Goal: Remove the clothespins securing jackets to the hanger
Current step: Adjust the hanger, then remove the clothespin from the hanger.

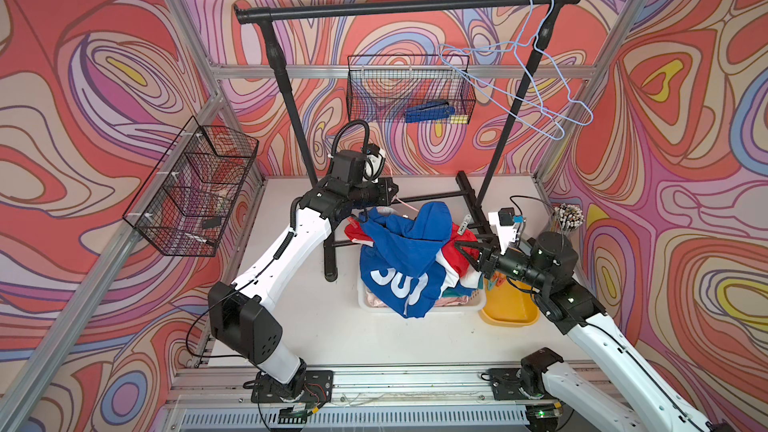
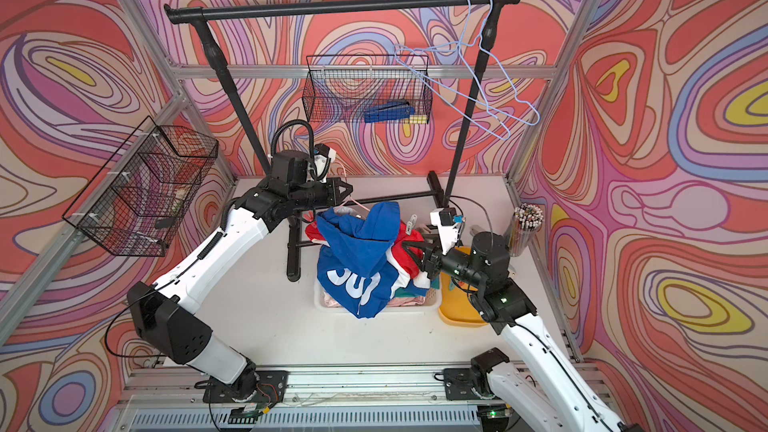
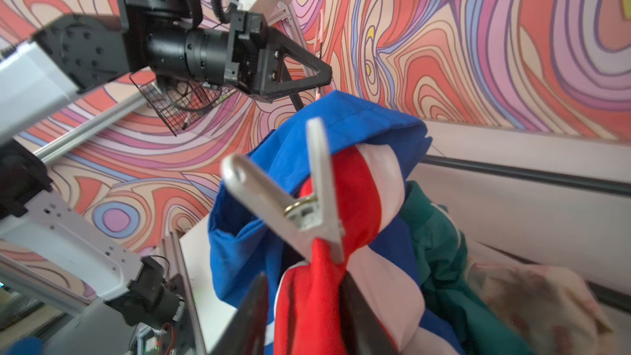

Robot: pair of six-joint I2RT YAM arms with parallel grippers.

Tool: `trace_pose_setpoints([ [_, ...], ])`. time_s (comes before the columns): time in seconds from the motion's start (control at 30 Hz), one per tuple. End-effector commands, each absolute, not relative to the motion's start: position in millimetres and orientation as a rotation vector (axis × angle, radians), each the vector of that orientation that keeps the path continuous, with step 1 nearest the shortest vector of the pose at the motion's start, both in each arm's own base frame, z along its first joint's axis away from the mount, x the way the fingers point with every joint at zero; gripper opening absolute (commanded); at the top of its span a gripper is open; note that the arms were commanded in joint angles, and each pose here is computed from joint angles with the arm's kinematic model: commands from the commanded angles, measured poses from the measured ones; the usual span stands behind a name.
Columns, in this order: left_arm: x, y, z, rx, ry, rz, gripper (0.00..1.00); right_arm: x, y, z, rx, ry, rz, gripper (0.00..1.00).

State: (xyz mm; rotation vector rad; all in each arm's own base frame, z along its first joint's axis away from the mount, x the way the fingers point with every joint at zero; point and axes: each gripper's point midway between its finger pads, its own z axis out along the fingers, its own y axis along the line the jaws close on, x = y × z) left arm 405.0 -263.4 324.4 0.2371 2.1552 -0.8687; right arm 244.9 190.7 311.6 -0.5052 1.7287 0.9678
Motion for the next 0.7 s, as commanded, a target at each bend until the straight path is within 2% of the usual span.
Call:
trace_pose_setpoints([
  [0.0, 417, -263, 332, 0.219, 2.122, -0.859, 0.00, 240, 188, 327, -0.504, 1.693, 0.957, 0.62],
  [0.1, 418, -264, 328, 0.225, 2.130, -0.850, 0.00, 239, 184, 334, -0.478, 1.676, 0.942, 0.72],
  [0.27, 421, -268, 318, 0.246, 2.150, -0.859, 0.00, 246, 178, 355, -0.459, 1.635, 0.876, 0.76],
  [0.47, 423, -274, 307, 0.247, 2.164, -0.886, 0.00, 266, 186, 369, -0.459, 1.603, 0.896, 0.65],
  [0.67, 423, -274, 299, 0.261, 2.175, -0.876, 0.00, 280, 178, 372, -0.441, 1.613, 0.909, 0.63],
])
